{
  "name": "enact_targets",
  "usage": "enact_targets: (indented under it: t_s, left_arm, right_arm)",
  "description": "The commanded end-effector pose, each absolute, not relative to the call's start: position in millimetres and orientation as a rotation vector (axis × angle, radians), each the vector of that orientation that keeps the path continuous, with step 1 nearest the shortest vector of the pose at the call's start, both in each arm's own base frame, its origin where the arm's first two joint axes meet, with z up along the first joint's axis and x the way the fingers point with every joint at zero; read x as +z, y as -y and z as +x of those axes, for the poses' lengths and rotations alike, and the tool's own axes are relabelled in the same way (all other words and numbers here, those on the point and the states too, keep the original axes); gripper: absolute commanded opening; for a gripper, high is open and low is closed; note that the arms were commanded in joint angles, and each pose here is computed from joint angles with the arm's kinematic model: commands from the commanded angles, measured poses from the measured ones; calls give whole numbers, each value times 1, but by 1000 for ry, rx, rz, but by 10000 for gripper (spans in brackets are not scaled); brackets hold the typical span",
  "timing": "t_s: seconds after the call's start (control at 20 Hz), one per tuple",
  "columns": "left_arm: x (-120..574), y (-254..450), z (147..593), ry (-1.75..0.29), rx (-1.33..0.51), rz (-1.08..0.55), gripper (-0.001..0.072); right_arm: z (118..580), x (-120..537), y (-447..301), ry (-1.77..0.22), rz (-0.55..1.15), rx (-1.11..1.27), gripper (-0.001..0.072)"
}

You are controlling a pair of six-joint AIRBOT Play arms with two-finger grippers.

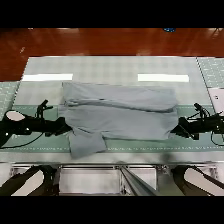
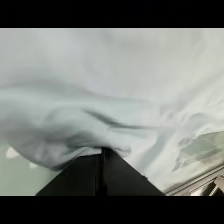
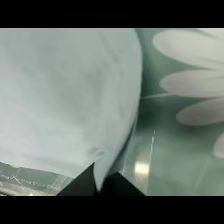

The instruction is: Fold the shirts.

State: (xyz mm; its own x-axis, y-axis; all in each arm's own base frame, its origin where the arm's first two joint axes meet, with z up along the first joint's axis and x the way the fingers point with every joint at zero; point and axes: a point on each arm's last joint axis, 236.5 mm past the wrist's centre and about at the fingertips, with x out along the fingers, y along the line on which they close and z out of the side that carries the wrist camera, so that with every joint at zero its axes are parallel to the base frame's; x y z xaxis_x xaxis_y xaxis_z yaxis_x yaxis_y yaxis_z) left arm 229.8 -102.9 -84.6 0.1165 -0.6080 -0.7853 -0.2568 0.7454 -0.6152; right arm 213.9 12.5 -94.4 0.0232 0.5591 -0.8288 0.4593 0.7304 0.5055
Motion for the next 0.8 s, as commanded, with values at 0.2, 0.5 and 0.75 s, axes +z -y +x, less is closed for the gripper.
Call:
enact_targets:
  t_s: [0.2,0.5,0.75]
  left_arm:
    - [-21,90,308,-1288,-352,-667,18]
    - [-19,76,381,-1284,-321,-706,18]
    - [-33,74,435,-1323,-349,-714,18]
  right_arm:
    - [273,-45,-6,-1378,834,147,22]
    - [344,-23,-16,-1263,868,234,21]
    - [391,-29,-4,-1241,883,220,22]
